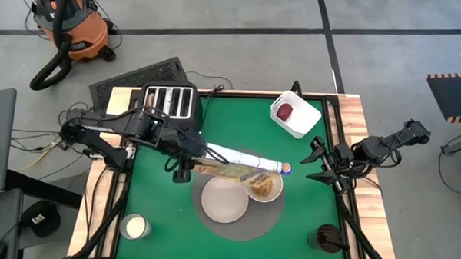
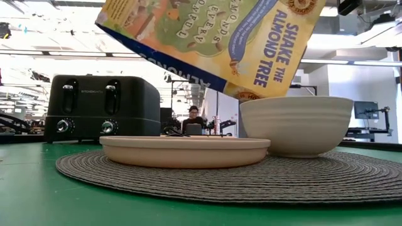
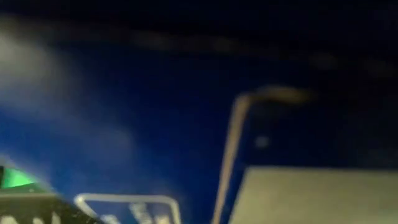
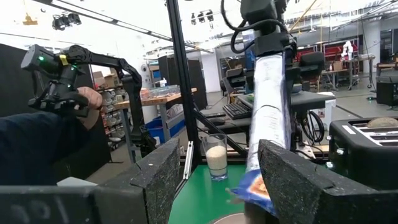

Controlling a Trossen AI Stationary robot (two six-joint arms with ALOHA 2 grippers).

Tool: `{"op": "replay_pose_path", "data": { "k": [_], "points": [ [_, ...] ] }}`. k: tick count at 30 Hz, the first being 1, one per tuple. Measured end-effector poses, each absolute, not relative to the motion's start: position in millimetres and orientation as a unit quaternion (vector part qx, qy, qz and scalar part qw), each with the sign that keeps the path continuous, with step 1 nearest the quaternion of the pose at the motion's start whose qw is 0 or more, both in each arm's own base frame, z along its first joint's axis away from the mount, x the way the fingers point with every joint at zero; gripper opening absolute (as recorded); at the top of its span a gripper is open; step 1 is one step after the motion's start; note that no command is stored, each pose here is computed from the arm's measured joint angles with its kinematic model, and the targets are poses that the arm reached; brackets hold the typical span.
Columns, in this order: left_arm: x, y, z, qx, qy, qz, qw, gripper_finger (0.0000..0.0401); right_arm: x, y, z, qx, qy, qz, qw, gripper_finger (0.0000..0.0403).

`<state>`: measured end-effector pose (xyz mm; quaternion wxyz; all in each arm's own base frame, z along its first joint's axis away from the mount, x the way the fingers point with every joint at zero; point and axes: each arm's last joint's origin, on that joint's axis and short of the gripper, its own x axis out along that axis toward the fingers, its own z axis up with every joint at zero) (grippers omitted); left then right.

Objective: Arrange a breakfast setting
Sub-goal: Pour the cereal into the white bowl

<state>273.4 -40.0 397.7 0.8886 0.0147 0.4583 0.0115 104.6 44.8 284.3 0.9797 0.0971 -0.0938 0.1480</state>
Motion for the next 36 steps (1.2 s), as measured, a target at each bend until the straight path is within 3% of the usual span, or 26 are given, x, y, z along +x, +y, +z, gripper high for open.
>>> {"op": "replay_pose_path", "data": {
  "k": [36],
  "points": [
    [270.7,-38.4,398.9,0.020,0.458,0.026,0.888,0.0142,104.7,44.7,284.4,0.097,-0.094,0.146,0.980,0.0244]
  ]
}}
